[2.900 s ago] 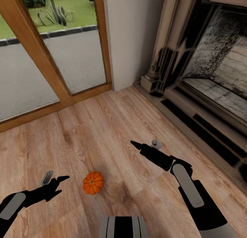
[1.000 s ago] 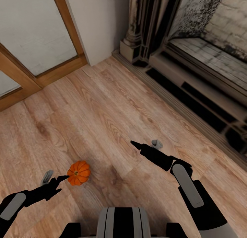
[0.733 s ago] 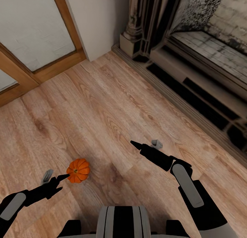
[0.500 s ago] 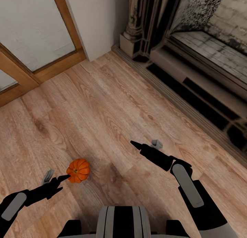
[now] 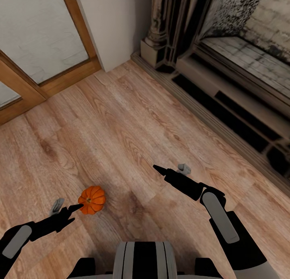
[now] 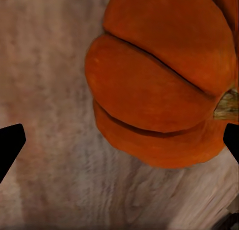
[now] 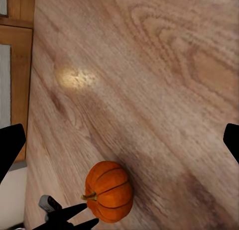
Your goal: Place each of the two pumpkins and all three candles from the living room inside a cabinet in the living room (use any cabinet), then make sure every cabinet is closed, and position the cauldron so it is next to a table in the living room.
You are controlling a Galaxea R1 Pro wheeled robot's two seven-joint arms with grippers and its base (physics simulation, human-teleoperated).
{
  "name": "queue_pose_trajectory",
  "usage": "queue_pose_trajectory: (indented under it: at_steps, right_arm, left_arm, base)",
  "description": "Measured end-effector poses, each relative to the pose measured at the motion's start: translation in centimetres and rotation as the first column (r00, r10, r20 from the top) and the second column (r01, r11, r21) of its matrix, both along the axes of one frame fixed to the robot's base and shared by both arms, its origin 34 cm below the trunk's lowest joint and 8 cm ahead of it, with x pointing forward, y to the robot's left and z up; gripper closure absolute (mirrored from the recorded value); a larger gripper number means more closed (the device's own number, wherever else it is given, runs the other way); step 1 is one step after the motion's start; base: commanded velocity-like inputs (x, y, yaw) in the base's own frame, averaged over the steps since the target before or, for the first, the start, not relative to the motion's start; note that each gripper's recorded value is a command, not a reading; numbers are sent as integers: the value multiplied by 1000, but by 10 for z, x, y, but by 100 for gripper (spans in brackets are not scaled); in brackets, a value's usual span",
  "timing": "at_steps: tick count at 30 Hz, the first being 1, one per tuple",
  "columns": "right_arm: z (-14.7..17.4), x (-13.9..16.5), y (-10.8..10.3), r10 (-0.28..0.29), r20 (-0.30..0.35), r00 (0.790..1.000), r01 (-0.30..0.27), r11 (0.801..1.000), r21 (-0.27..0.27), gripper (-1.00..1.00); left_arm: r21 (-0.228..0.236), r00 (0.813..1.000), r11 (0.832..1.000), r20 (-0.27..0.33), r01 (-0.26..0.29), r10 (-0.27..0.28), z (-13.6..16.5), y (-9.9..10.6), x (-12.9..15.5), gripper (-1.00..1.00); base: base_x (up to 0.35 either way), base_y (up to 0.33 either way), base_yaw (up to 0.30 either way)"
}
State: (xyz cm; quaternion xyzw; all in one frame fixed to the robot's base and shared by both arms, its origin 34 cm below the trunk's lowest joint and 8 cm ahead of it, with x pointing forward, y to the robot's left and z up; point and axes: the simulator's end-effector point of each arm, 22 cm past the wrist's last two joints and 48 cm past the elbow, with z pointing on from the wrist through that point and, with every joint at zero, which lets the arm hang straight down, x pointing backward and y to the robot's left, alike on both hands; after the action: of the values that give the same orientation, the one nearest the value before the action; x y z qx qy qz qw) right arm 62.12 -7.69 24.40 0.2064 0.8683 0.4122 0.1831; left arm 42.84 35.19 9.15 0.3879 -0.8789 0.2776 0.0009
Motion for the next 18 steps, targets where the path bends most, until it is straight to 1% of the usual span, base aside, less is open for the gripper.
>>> queue_pose_trajectory:
  at_steps: [3,7,13,18]
  right_arm:
    - [0,0,0,0,0,1000,0,1000,0,-100]
    - [1,0,0,0,1,1000,0,1000,0,-100]
    - [1,0,0,0,1,1000,0,1000,0,-100]
    - [1,0,0,0,1,1000,0,1000,0,-100]
  left_arm:
    - [-6,1000,1000,15,17,-17,1,-3,1,-100]
    - [-4,999,999,18,35,-35,1,-4,-1,-100]
    - [-3,999,999,18,38,-38,1,-3,-1,-100]
    - [-1,999,999,19,40,-40,1,-3,-1,-100]
  base:
    - [0,0,-7]
    - [0,-37,-120]
    - [1,-6,-32]
    - [64,43,-2]
